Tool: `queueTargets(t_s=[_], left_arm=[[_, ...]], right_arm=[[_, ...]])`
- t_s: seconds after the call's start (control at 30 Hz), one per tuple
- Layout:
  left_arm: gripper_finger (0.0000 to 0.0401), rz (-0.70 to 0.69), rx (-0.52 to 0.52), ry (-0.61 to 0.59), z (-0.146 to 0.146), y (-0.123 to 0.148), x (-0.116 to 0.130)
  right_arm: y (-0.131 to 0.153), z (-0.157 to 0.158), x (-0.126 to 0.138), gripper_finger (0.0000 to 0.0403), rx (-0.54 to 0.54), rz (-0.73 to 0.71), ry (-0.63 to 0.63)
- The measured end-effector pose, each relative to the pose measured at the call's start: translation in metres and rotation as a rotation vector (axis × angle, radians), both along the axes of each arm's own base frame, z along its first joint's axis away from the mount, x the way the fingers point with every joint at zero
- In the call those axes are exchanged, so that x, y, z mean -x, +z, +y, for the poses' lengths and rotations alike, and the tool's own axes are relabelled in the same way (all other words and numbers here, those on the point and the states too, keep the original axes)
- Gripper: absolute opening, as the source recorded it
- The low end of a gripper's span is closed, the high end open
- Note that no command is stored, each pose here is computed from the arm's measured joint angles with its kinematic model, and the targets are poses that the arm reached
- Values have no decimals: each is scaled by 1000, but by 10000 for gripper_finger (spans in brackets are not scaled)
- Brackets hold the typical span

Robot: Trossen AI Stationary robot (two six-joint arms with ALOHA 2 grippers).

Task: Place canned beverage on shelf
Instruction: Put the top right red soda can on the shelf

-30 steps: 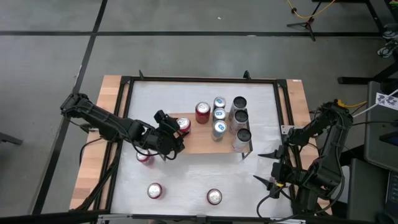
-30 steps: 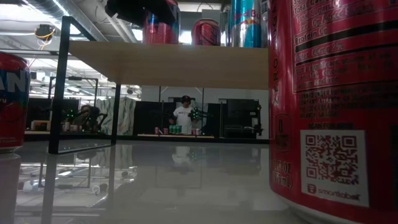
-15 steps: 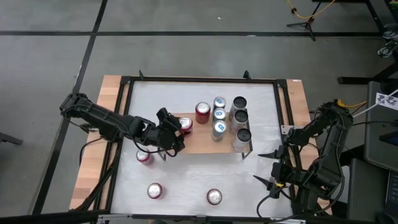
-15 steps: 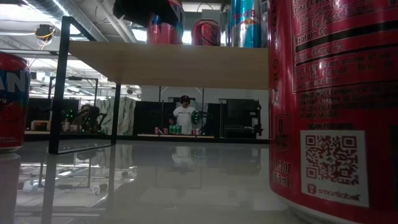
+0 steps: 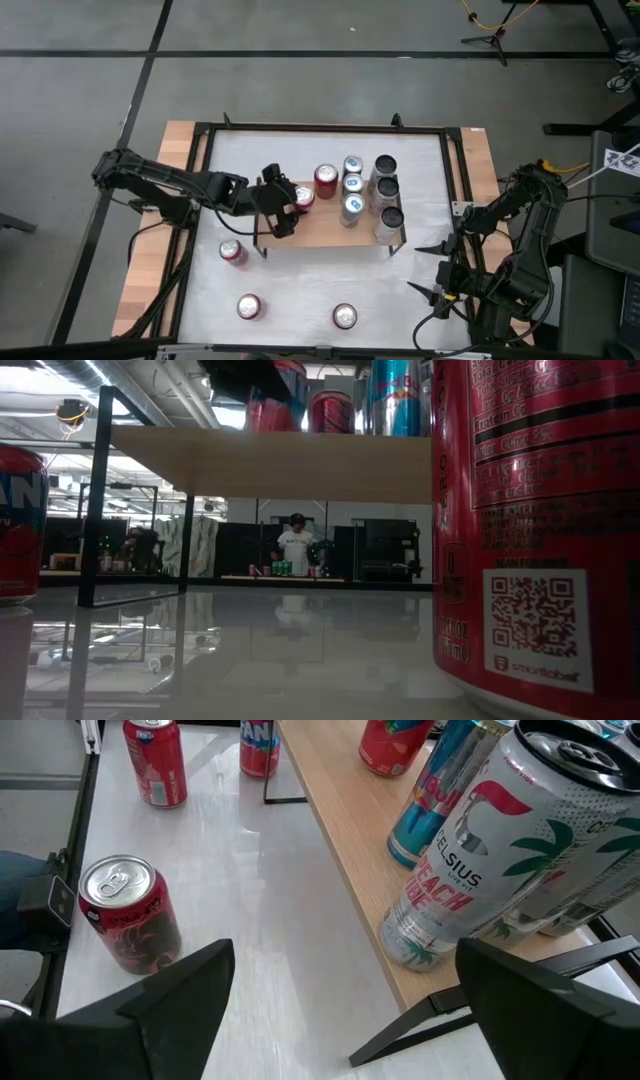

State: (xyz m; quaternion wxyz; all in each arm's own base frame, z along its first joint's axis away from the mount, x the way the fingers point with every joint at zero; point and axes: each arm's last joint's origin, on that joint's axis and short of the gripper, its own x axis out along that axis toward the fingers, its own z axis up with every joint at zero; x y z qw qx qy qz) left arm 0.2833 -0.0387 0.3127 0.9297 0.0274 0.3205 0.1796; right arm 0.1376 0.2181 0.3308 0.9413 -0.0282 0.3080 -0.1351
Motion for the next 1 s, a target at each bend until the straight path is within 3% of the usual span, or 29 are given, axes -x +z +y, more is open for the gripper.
queueTargets(t_s=[0.37, 0.8, 1.0], left_arm=[[281, -30, -17, -59, 7, 14, 10], [281, -117, -67, -112, 14, 46, 49], [280, -117, -51, -83, 23, 21, 65]], right_arm=[[0, 0, 0, 370, -1, 0, 0], [0, 0, 0, 370, -6, -3, 0], [0, 1, 0, 370, -7, -4, 0]])
